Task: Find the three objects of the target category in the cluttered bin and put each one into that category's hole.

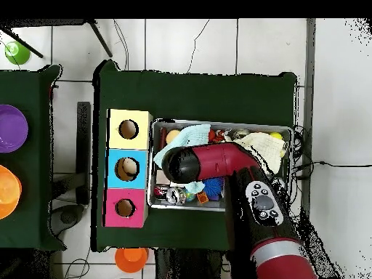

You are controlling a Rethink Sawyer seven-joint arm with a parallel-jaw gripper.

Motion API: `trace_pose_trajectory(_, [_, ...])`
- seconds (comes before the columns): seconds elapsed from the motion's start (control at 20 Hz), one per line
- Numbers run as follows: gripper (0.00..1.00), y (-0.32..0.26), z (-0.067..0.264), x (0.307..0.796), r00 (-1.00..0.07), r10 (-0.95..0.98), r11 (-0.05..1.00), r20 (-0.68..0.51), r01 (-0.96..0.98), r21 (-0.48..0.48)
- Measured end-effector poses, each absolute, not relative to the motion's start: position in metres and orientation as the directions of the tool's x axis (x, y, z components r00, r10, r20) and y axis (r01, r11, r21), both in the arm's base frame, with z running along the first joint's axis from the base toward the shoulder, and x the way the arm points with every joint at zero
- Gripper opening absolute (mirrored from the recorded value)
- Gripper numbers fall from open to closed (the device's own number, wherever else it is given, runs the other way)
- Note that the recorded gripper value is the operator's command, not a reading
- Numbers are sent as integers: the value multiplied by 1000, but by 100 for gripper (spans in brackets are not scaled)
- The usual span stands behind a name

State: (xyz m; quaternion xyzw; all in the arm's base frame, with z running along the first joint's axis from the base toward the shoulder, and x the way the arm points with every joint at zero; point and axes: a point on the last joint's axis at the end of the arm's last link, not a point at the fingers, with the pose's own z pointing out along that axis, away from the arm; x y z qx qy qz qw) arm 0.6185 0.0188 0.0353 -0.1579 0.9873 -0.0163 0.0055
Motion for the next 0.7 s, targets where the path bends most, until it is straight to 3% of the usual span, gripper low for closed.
trace_pose_trajectory(0.7, [100, 27, 6, 607, -951, -309, 951, 27, -309, 18])
